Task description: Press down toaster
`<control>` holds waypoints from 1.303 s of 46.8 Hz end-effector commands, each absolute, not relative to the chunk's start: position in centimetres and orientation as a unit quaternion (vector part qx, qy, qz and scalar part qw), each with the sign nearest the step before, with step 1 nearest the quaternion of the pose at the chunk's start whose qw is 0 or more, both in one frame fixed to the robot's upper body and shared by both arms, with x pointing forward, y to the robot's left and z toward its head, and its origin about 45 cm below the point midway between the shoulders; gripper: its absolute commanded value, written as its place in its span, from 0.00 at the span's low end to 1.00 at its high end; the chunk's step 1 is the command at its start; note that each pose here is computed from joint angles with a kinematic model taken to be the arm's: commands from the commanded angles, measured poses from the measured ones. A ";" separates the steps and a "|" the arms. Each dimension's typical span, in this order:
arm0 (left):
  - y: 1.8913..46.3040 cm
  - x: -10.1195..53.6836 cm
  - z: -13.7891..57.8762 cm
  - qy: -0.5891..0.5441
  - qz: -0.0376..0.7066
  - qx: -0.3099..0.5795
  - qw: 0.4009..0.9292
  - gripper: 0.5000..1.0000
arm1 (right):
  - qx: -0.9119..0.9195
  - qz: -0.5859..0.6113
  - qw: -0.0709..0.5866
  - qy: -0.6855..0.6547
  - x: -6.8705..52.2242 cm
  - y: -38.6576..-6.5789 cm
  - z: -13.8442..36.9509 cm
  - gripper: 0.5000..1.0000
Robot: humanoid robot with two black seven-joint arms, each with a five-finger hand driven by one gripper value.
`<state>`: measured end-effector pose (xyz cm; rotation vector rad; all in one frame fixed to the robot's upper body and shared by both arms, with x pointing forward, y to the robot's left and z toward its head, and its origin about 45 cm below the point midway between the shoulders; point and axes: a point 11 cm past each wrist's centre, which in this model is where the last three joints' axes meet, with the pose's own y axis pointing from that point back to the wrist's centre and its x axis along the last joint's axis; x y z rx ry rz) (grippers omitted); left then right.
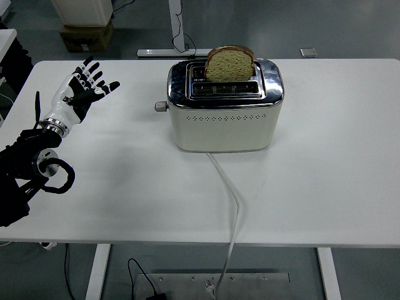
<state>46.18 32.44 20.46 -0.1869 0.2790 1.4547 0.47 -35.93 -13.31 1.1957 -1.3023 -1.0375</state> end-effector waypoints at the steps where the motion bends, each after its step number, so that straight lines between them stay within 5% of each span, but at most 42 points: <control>1: 33.5 46.1 20.2 0.144 0.670 -0.108 0.720 1.00 | 0.498 -0.433 0.519 -0.543 0.5 -35.9 -13.3 0.99; 23: 35.3 46.8 19.7 0.191 0.682 -0.208 0.675 1.00 | 0.498 -0.433 0.519 -0.543 0.5 -35.9 -13.3 1.00; 61: 34.0 46.9 19.0 0.210 0.679 -0.224 0.667 1.00 | 0.503 -0.429 0.521 -0.540 0.7 -35.9 -13.3 1.00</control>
